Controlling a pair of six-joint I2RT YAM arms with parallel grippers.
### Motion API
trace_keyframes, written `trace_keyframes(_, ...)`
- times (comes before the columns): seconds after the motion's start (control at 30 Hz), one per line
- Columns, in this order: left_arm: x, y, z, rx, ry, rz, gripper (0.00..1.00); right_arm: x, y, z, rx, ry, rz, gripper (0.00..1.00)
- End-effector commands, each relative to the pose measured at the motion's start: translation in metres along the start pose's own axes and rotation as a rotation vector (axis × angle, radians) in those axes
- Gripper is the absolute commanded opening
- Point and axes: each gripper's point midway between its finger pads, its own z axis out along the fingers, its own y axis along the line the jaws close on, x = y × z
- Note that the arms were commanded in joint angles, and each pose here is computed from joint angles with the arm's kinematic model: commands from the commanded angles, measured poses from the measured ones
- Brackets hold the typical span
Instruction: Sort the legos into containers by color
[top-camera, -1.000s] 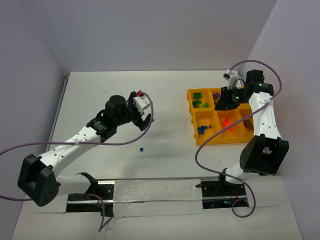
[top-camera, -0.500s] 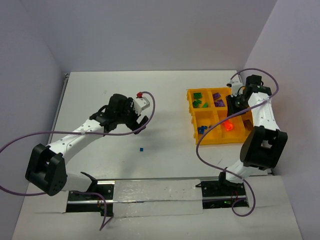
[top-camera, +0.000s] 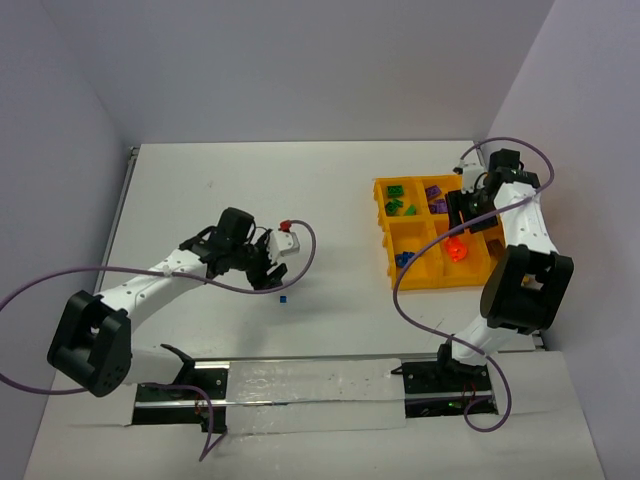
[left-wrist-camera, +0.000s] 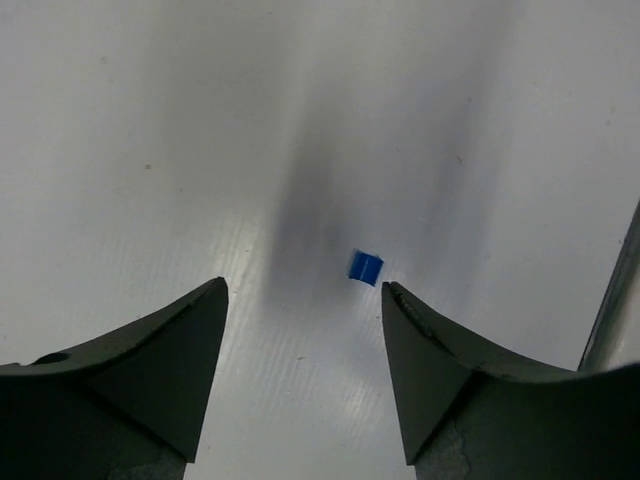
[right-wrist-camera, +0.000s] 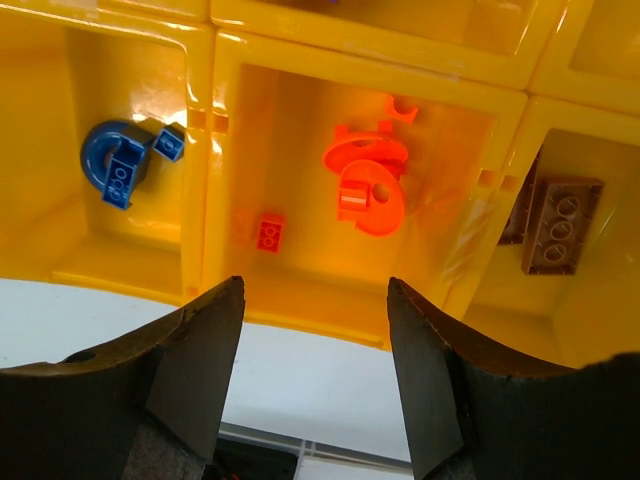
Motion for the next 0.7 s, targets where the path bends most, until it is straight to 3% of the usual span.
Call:
trace_keyframes(0.0, -0.002, -0.022, -0.006, 0.11, -0.066, 0.125, 0.69, -0.034, 0.015, -0.023, -0.032, -0.124, -0.006, 0.67)
trace_keyframes(0.27, 0.024, -0.033, 0.009, 0.219, -0.016, 0.229, 0.65, -0.059, 0.045, -0.034, -0.097, -0.181, -0.026, 0.7)
trace_keyframes(0.33, 0.03, -0.036, 0.014, 0.247, -0.018, 0.267, 0.65, -0.061, 0.048, -0.035, -0.106, -0.182, -0.031, 0.75)
trace_keyframes(0.43, 0.037, -0.038, 0.023, 0.282, -0.02, 0.297, 0.65, -0.065, 0.05, -0.036, -0.113, -0.187, -0.031, 0.92)
trace_keyframes(0.67, 0.042, -0.031, 0.04, 0.298, 0.001, 0.289, 0.61, -0.069, 0.051, -0.039, -0.114, -0.2, -0.04, 0.95)
